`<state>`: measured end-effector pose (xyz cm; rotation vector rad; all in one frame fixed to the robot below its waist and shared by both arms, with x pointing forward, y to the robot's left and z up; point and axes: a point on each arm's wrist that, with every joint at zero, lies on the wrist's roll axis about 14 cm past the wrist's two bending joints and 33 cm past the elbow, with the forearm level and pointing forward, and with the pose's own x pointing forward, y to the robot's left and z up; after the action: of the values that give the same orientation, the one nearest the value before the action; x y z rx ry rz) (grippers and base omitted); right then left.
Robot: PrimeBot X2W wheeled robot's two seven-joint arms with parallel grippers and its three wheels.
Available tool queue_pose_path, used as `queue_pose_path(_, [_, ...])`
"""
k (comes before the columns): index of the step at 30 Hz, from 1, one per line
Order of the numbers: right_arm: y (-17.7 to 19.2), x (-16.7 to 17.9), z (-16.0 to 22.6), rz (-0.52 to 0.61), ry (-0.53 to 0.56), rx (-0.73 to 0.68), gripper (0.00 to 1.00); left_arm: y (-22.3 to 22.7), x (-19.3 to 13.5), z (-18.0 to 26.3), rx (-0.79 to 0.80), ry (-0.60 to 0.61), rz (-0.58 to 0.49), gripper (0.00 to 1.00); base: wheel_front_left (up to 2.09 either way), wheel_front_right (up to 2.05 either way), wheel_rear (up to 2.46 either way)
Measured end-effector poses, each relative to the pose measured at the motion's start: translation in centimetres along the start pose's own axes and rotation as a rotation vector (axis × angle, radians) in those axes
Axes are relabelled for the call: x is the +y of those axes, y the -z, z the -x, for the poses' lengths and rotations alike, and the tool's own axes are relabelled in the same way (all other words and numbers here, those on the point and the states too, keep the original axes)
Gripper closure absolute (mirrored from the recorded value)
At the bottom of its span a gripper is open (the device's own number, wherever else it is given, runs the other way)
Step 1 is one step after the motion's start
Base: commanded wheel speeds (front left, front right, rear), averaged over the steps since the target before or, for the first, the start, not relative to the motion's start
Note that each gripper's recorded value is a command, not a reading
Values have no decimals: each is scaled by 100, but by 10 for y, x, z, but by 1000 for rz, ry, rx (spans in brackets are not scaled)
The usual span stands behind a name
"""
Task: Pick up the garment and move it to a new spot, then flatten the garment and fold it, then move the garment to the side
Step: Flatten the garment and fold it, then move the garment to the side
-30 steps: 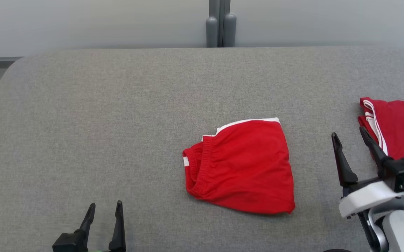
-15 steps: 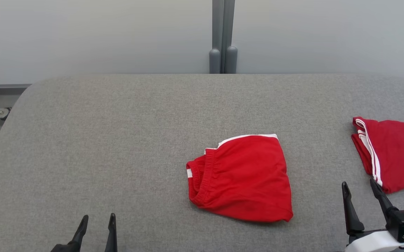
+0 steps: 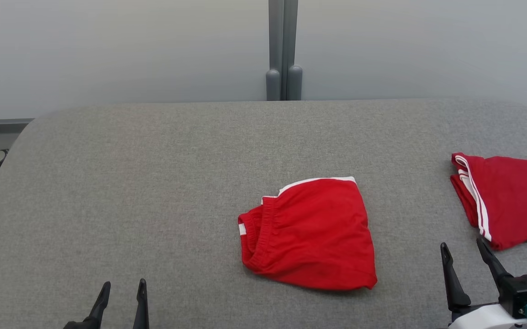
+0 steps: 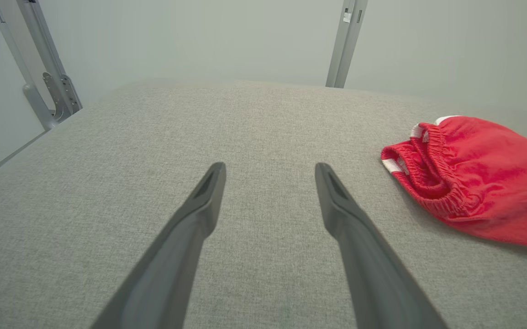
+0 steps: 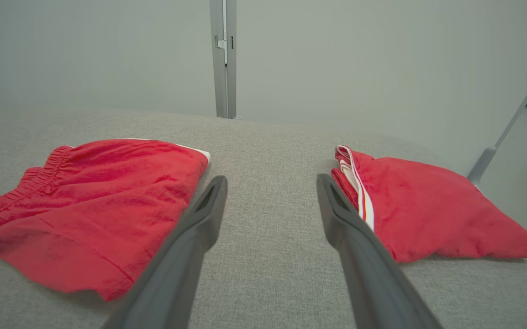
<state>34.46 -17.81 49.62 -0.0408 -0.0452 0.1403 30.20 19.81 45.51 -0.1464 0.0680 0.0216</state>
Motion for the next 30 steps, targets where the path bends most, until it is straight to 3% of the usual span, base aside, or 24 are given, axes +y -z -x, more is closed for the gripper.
queue_pose_path(9, [0,1,0,2,-5,2,0,2,-3,0,7,8,2,0,0,0,0])
queue_pose_path(15, [7,9,-11,-75,-36,24,0,5,-3,0,16,8,0,0,0,0,0])
queue_pose_path(21, [2,27,-52,-139,-162,206,0,9,-6,-2,32,13,1,0,0,0,0])
queue_pose_path(26, [19,42,-71,-179,-240,468,0,16,-10,-7,58,28,4,0,0,0,0])
queue_pose_path(30, [33,56,-79,-195,-274,601,0,20,-9,-8,74,18,13,0,0,0,0])
